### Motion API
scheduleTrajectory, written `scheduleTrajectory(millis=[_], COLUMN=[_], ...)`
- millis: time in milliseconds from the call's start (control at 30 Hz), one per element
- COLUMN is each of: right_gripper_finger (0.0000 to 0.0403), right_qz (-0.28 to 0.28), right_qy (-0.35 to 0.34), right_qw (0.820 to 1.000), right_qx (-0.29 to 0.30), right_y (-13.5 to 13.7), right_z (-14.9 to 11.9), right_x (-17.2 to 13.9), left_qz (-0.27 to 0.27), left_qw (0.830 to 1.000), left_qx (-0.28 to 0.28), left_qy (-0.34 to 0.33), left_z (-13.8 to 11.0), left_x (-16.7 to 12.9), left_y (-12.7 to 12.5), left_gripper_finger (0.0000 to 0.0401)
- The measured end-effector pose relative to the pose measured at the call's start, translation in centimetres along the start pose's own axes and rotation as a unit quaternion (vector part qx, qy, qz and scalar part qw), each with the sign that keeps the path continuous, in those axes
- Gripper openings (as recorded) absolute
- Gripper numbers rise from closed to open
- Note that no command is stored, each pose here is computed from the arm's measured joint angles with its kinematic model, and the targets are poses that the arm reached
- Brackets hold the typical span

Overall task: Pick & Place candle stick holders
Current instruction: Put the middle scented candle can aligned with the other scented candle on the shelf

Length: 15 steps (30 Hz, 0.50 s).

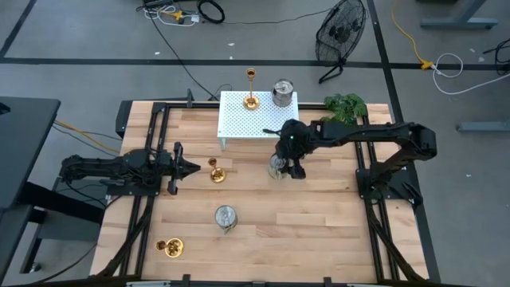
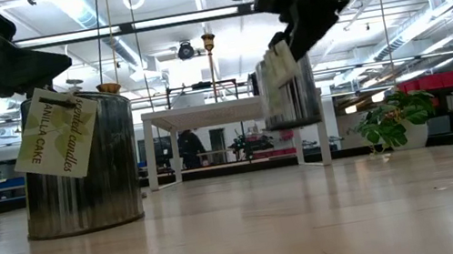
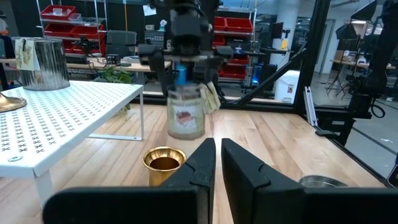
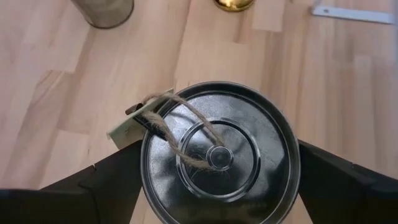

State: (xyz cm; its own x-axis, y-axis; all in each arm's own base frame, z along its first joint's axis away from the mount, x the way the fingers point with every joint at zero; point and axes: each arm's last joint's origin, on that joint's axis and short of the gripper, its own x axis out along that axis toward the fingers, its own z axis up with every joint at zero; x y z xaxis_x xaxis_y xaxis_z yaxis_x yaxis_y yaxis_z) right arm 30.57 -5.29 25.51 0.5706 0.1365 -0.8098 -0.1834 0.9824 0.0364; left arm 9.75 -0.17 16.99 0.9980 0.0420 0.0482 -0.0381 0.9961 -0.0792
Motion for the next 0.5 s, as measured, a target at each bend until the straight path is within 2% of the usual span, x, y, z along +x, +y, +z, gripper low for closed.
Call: scheduleTrajectory(millis=[133, 500], right_gripper_finger=[0.0359, 0.0359], right_qz=[-0.009, -0.052], right_qy=[0.0, -0.06], right_qw=[1.0, 0.996], right_qx=[0.01, 0.031], right_y=[-0.7, -2.6], right_z=[1.2, 4.5], right_x=[-1.9, -6.7], left_qz=[0.0, 0.0], left_qw=[1.0, 1.0], left_qx=[0.0, 0.0], left_qy=[0.0, 0.0], left_z=[0.0, 0.0], left_x=[0.0, 0.0], left_y=[0.0, 0.0], left_gripper_finger=[0.0032, 0.0032])
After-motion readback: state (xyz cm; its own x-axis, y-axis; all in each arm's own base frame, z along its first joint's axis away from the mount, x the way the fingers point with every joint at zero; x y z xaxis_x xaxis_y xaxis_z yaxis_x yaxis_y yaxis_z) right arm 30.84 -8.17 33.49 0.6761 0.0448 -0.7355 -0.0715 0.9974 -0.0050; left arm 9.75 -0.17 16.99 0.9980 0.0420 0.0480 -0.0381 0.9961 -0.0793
